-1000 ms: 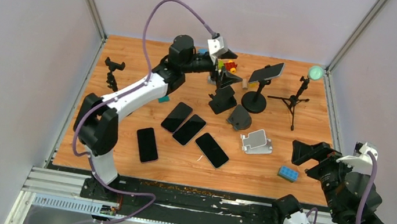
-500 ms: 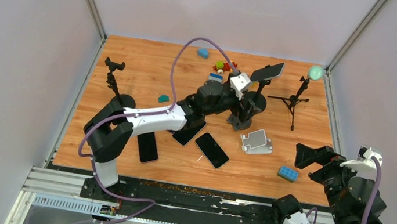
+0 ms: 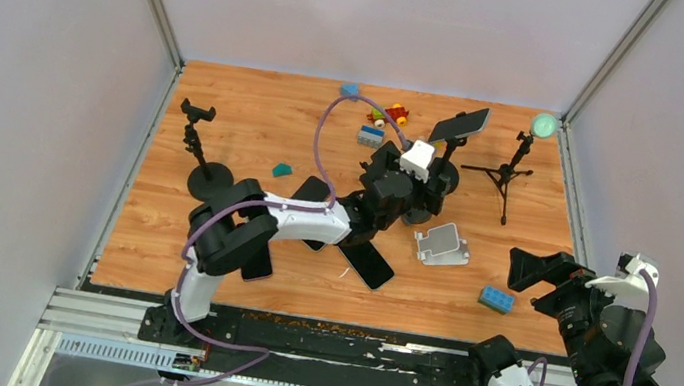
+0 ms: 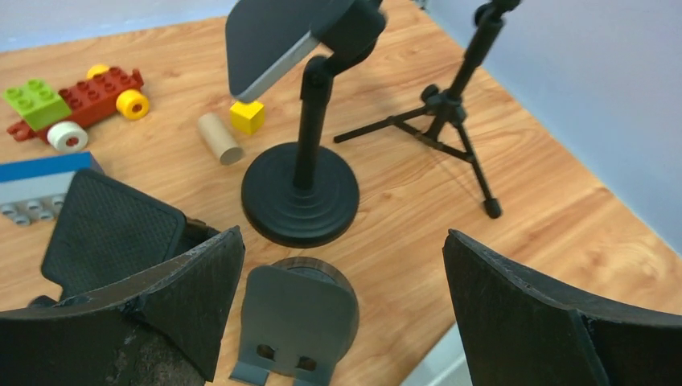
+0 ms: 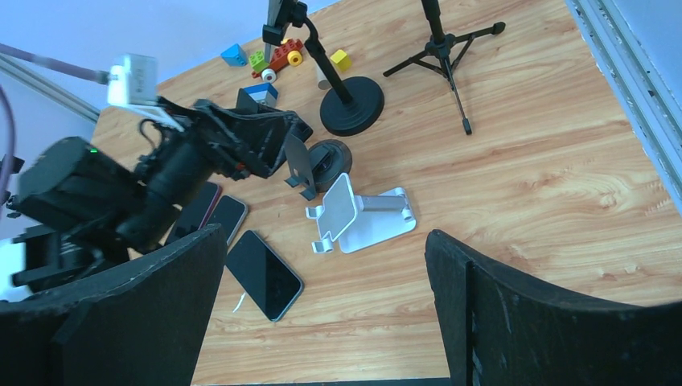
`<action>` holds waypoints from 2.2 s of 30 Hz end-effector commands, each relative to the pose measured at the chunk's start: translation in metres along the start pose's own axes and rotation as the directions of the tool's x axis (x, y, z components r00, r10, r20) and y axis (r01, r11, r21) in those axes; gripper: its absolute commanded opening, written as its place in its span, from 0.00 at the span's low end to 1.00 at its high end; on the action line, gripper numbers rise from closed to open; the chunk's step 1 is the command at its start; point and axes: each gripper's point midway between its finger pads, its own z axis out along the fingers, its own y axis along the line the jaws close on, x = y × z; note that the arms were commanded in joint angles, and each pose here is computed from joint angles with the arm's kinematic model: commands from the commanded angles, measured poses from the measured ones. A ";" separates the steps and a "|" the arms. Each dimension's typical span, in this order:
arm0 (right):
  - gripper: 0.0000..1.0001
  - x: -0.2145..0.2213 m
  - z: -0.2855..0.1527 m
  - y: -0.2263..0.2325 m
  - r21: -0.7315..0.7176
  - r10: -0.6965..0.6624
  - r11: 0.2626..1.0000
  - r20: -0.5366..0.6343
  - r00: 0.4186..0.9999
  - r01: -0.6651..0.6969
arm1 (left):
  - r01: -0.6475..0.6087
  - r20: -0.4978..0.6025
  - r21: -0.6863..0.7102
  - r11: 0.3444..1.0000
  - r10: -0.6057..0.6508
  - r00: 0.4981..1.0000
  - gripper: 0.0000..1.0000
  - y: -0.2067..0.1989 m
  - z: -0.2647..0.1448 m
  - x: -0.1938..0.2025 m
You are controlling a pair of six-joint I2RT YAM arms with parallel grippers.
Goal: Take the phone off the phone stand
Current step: Pick up the phone stand with the phone at the center of the board.
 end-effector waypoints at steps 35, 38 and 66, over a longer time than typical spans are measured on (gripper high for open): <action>0.96 0.006 -0.001 0.006 -0.041 -0.045 0.998 -0.038 0.998 0.043 | 0.066 0.277 -0.178 0.982 -0.014 0.961 0.76 0.010 0.096 0.025; 0.97 0.006 0.000 0.004 -0.028 -0.054 0.998 -0.037 0.998 0.053 | 0.053 0.281 -0.178 0.983 -0.001 0.960 0.76 0.008 0.101 0.022; 0.99 0.010 0.006 0.003 -0.018 -0.097 0.995 -0.062 0.993 0.096 | 0.054 0.297 -0.251 0.966 0.024 0.954 0.62 0.035 0.131 0.022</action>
